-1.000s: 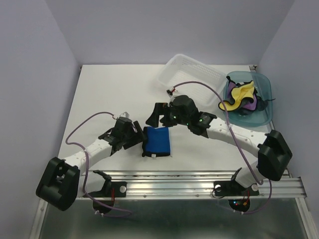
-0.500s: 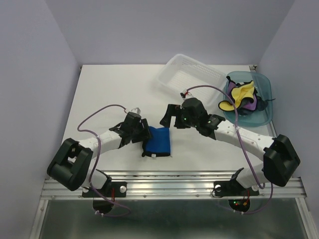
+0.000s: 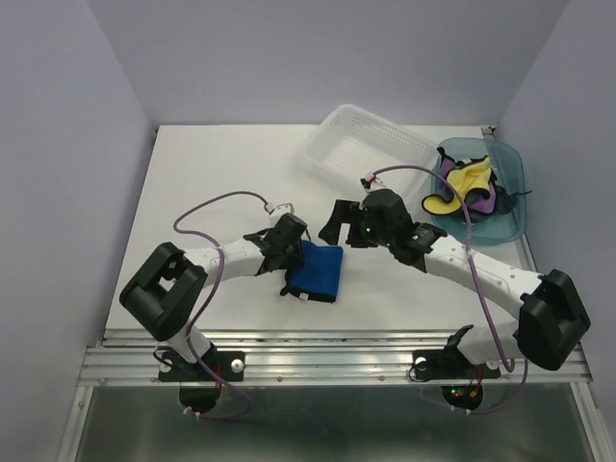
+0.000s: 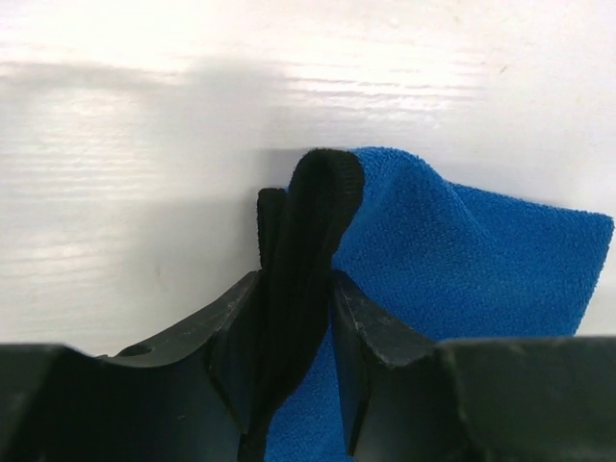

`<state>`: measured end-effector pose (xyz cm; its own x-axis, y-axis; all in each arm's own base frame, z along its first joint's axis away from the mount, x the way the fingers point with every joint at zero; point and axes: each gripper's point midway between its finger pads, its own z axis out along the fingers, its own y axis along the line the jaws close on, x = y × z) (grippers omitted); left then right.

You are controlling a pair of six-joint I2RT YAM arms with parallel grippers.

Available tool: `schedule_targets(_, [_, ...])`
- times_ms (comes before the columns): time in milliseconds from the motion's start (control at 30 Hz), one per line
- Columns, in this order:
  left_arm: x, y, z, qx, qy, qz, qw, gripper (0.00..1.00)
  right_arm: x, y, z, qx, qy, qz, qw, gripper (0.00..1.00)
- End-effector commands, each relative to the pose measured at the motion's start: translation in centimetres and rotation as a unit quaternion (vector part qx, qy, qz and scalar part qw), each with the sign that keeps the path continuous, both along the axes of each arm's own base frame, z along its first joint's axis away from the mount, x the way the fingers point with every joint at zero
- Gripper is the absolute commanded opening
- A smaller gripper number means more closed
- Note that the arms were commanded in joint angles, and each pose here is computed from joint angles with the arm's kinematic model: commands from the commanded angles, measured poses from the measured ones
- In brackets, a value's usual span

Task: Fold and stack the towels
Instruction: Neatly place the folded towel into the bin

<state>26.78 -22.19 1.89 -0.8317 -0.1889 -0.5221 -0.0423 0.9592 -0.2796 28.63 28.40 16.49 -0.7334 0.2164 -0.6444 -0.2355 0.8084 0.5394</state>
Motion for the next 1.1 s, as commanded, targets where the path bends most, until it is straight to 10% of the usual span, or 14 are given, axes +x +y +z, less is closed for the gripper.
schedule_targets(0, [-4.0,3.5,-4.6,0.127,0.092,0.01,0.988,0.46,0.1,-1.3,0.3,-0.004,-0.015,-0.013,1.0,1.0])
schedule_targets(200, [-4.3,2.4,-5.8,0.138,0.109,0.002,0.984,0.38,0.1,-2.4,0.7,-0.005,-0.024,-0.023,0.999,1.0])
schedule_targets(333, [-4.5,2.1,-7.4,0.148,0.126,-0.003,0.981,0.0,0.2,-3.3,1.0,-0.009,-0.033,-0.035,0.999,1.0])
schedule_targets(1067, [6.2,-0.1,9.0,0.205,-0.175,0.0,0.963,0.0,1.2,-13.5,5.0,-0.055,-0.143,-0.249,0.956,1.0])
